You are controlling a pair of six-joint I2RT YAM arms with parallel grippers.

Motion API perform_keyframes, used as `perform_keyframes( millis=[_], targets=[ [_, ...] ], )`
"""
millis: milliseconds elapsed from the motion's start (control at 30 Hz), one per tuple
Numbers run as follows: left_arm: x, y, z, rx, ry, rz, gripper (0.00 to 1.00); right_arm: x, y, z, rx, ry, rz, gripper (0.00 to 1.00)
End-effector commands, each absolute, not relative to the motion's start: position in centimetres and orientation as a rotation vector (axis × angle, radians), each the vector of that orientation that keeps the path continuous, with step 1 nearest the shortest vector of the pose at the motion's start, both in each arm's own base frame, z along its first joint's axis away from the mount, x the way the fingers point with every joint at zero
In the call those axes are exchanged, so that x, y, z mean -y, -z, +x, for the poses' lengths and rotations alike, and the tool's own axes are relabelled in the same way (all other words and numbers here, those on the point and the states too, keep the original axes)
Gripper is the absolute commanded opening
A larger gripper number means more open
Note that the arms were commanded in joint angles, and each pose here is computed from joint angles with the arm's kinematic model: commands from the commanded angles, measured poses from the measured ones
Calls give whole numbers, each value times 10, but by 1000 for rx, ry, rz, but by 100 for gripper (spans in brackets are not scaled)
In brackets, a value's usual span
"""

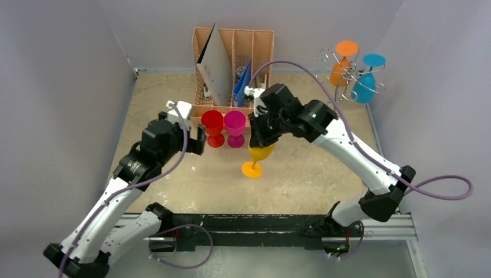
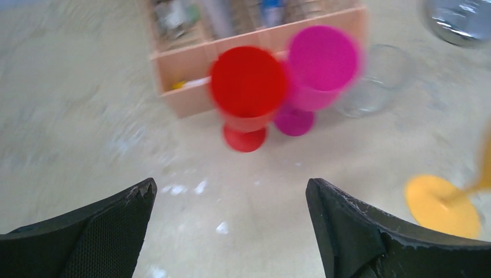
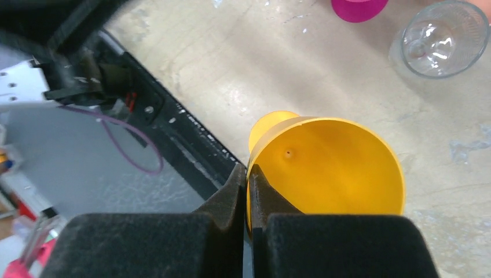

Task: Take the wine glass off the wine glass rack
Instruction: Place the wine glass at the center of the board.

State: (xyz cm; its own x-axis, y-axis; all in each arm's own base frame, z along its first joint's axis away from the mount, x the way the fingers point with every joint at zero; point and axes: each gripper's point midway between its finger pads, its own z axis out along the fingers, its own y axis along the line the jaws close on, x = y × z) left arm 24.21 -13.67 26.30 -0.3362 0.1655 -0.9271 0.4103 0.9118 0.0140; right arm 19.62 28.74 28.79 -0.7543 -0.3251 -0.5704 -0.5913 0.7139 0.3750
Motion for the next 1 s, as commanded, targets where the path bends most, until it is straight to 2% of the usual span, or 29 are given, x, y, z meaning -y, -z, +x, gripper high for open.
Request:
perform_keyframes(
  millis=[0,133,300,400,500,600,967],
  targets=[
    [81,-246,259,-2066,269,97,100,-299,-279,215,-2365,-556,-686,0],
    [52,-236,271,-2151,370,-86,99,-325,-276,217,-2242,-498,-719,0],
    [29,-220,283,-2202,350,-282,96,-372,-265,216,-2156,-498,-769,0],
    [17,-212,285,-2184,285,-364,96,-401,-254,214,-2151,-497,-835,0],
    [-12,-201,281,-2162,102,-491,100,-422,-243,216,-2206,-513,-834,0],
    [-24,-196,275,-2166,26,-528,100,-431,-228,228,-2229,-450,-790,0],
    [-27,-173,271,-2164,23,-610,100,-458,-211,261,-2137,-365,-787,0]
  ],
)
